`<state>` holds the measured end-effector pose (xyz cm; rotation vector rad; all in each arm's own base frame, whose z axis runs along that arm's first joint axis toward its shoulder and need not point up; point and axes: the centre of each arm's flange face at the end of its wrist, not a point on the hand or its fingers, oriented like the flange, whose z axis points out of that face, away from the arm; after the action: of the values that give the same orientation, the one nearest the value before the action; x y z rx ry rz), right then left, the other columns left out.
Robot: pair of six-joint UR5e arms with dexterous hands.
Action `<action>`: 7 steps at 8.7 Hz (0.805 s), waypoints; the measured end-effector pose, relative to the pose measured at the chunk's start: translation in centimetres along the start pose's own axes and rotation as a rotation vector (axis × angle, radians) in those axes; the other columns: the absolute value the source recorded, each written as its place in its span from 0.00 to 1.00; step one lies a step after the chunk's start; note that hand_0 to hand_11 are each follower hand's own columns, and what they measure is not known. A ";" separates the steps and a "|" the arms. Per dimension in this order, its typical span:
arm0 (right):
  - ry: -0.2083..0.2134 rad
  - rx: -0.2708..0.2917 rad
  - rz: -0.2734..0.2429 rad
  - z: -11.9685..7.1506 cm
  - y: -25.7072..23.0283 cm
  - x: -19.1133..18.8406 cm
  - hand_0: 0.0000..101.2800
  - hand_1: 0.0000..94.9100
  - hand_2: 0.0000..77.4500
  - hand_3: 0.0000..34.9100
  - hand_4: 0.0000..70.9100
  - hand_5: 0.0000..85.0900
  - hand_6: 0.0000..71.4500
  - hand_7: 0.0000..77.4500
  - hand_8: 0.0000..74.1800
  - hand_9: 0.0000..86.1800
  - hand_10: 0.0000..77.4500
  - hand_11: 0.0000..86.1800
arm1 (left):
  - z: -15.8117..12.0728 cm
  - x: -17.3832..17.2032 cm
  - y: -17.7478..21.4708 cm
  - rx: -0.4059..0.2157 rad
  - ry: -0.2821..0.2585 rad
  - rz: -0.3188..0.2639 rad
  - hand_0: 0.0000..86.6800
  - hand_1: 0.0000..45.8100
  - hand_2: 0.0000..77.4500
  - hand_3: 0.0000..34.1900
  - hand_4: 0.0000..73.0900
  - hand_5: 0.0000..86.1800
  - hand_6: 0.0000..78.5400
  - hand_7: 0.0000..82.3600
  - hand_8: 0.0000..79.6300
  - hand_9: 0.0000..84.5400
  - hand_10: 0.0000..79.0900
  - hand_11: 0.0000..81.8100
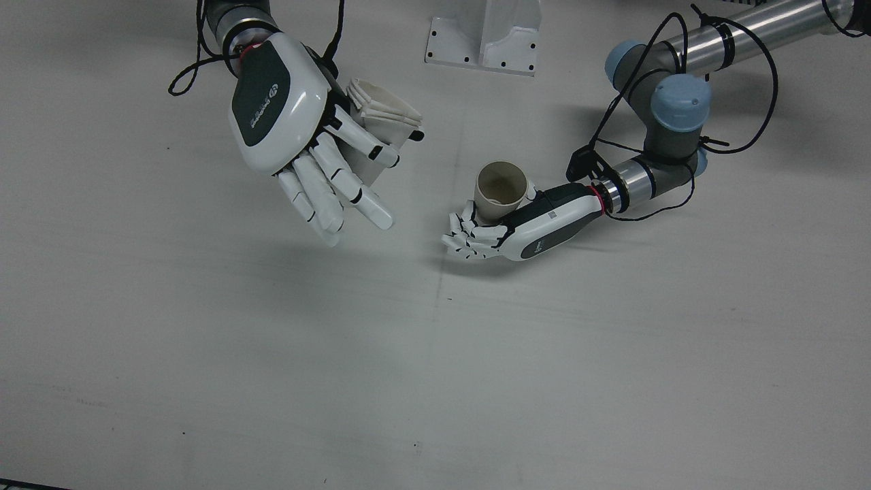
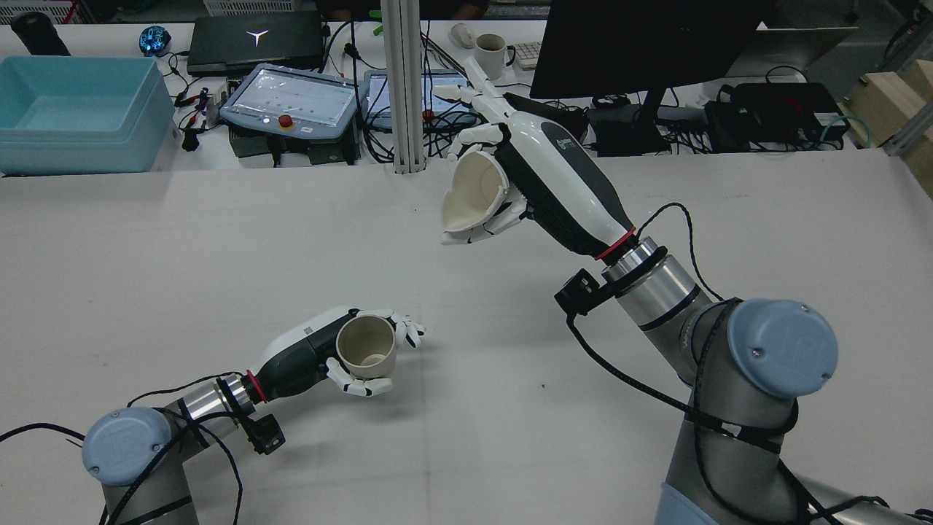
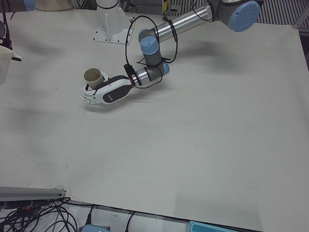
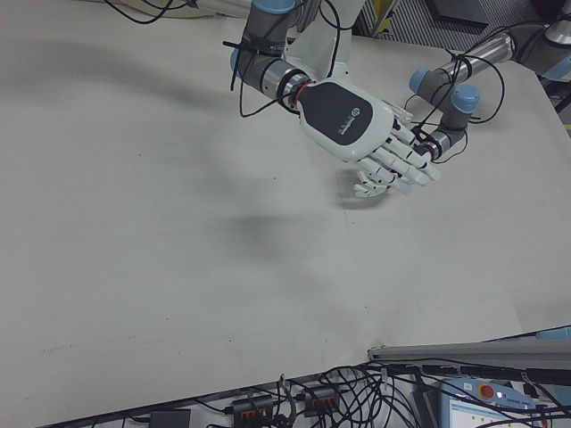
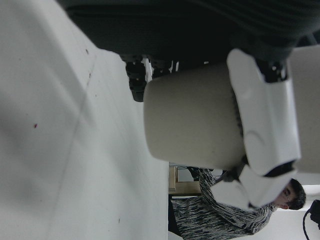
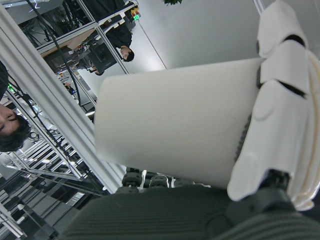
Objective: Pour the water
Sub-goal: 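Tilt the white cup over the cream cup held by the left hand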
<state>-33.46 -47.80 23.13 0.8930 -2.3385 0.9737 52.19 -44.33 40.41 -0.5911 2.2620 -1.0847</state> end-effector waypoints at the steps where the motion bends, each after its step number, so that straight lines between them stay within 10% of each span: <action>1: 0.020 -0.058 -0.067 -0.4 1.3 -0.1 0.58 0.18 0.19 0.00 0.69 0.62 0.14 0.24 0.01 0.03 0.09 0.13 | 0.1 -0.1 0.1 -0.001 0.000 -0.001 0.61 0.38 0.51 0.00 0.44 0.66 0.37 0.50 0.21 0.30 0.14 0.22; 7: 0.078 -0.211 -0.294 1.7 5.7 -1.6 0.61 0.21 0.14 0.00 0.72 0.62 0.16 0.21 0.01 0.02 0.10 0.16 | 1.8 -0.8 1.4 -0.026 0.001 -0.004 0.61 0.38 0.51 0.00 0.45 0.66 0.35 0.50 0.21 0.30 0.14 0.21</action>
<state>-36.68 -45.34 18.52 1.0533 -2.1196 0.6184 53.75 -43.98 38.57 -0.6060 2.2801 -1.0592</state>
